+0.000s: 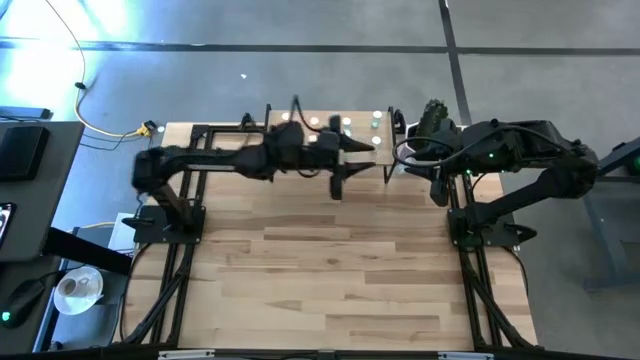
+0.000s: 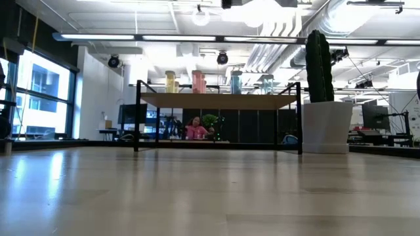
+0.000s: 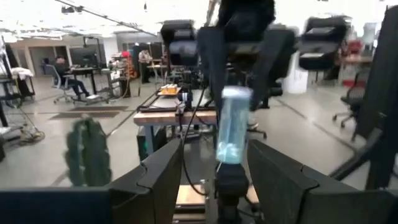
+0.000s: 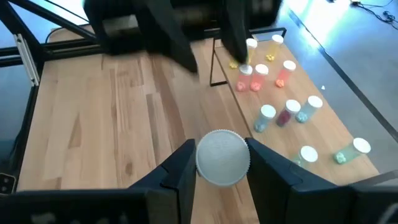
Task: Pick and place medicine bottles onto shelf by color
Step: Put the green pill bottle on the shelf aligned with the other green pill bottles
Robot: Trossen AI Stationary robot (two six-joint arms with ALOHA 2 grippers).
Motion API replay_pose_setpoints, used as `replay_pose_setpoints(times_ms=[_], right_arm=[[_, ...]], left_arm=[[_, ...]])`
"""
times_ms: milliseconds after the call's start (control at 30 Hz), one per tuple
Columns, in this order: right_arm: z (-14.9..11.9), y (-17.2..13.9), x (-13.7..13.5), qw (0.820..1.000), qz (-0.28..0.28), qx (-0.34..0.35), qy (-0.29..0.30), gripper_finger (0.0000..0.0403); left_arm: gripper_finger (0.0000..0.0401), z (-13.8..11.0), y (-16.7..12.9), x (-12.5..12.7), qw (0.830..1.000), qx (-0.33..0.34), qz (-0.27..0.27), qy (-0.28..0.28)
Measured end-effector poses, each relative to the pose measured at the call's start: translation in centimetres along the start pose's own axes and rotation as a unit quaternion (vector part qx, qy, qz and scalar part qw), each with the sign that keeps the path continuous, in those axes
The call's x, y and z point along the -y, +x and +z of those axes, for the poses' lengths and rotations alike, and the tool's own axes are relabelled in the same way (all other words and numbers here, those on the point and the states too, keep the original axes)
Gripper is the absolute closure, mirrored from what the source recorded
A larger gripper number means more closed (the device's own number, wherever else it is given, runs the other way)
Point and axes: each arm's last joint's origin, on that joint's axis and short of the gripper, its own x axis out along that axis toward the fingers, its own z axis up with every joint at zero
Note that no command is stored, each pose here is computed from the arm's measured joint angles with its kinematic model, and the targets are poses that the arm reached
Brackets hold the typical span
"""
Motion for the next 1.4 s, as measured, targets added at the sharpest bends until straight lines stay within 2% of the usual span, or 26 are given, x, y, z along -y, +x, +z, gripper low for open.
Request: replay_pose_setpoints(times_ms=[133, 300, 433, 567, 667, 867, 1167, 1400], right_arm=[[0.0, 0.0, 0.0, 1.0, 0.0, 0.0, 0.0, 0.0293], [0.0, 0.0, 0.0, 1.0, 0.0, 0.0, 0.001, 0.0293], [0.0, 0.1, 0.0, 1.0, 0.0, -0.002, 0.002, 0.0293], [0.2, 0.7, -0.2, 1.0, -0.002, -0.008, 0.0, 0.0293], [0.3, 1.6, -0.4, 1.0, -0.026, -0.016, -0.004, 0.0293], [0.4, 2.6, -0.6, 0.998, -0.048, -0.035, -0.014, 0.0293], [0.1, 3.8, 0.8, 0.993, -0.091, -0.074, 0.021, 0.0293], [-1.9, 6.3, 2.3, 0.985, -0.115, -0.117, 0.045, 0.0293]], left_arm=[[0.0229, 3.5, -3.0, 0.3, 0.999, -0.018, -0.003, 0.031], [0.0229, 6.9, -7.0, 0.8, 0.998, -0.043, -0.008, 0.034], [0.0229, 8.5, -10.2, 1.1, 0.996, -0.081, -0.011, 0.033], [0.0229, 9.0, -12.7, 1.7, 0.994, -0.108, -0.015, 0.024], [0.0229, 7.8, -14.5, 2.4, 0.994, -0.109, 0.003, 0.02], [0.0229, 3.5, -18.5, 3.7, 0.993, -0.092, 0.076, 0.01], [0.0229, -1.7, -23.8, 5.2, 0.995, -0.068, 0.064, -0.045], [0.0229, -3.4, -26.7, 6.1, 0.994, -0.054, 0.075, -0.058]])
